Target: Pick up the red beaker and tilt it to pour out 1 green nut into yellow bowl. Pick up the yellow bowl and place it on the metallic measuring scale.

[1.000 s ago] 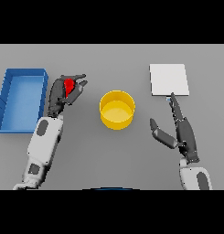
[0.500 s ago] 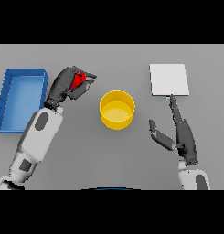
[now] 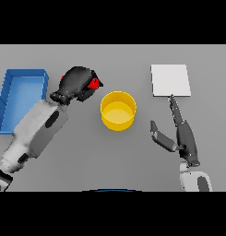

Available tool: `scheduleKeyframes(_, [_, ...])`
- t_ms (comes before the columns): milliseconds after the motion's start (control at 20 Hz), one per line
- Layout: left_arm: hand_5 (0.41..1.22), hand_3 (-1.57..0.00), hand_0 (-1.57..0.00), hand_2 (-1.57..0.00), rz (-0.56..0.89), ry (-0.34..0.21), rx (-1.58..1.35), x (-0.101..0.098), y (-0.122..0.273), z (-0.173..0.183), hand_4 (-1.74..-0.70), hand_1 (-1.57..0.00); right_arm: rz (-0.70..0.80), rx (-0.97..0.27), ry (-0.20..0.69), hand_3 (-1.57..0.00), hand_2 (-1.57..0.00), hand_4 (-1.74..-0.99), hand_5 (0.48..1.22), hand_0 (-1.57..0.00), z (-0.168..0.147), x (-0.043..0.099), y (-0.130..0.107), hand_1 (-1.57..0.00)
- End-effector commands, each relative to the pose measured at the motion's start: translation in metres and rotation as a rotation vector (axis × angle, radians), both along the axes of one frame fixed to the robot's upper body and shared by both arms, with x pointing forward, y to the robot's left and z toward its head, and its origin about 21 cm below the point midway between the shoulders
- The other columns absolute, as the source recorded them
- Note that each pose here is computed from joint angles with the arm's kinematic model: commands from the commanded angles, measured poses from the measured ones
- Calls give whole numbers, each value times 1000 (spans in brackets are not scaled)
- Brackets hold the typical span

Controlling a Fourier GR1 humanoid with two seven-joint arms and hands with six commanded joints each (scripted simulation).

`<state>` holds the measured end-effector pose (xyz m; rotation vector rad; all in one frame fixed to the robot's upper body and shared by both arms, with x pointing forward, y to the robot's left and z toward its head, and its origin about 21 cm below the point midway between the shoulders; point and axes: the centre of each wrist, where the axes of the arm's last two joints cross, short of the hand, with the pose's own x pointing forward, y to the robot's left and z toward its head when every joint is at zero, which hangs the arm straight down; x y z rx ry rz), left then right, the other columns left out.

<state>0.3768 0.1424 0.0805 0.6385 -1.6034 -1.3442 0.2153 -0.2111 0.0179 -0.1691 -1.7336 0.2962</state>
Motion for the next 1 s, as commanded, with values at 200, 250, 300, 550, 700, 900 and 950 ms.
scheduleKeyframes(200, [1198,-1570,-1570,-1570,-113,-58,326,14,-18,9,-1690,-1570,-5,6,14,1,1,-1261,715,1,-4,3,-3,1])
scheduleKeyframes(250, [1203,-1571,-1571,-1571,-138,-74,389,16,-24,15,-1647,-1571,-12,6,22,1,1,-1262,705,1,-7,1,-1,1])
scheduleKeyframes(300, [1206,-1571,-1571,-1571,-168,-82,450,20,-31,18,-1613,-1571,-9,17,18,1,1,-1258,697,1,-5,3,1,1])
scheduleKeyframes(550, [1216,-1571,-1571,-1571,-278,-92,697,24,-54,30,-1694,-1571,-35,33,27,1,1,-1220,657,1,-6,5,3,1])
scheduleKeyframes(700, [1219,-1571,-1571,-1571,-309,-108,842,23,-66,31,-1715,-1571,-42,16,9,1,1,-1193,649,1,-8,5,4,1])
scheduleKeyframes(900, [1220,-1571,-1571,-1571,-343,-163,1014,24,-77,34,-1730,-1571,-44,-9,4,1,1,-1188,647,1,-10,4,4,1])
scheduleKeyframes(950, [1220,-1571,-1571,-1571,-360,-180,1041,24,-79,33,-1733,-1571,-44,-1,5,1,1,-1183,643,1,-8,5,6,1])
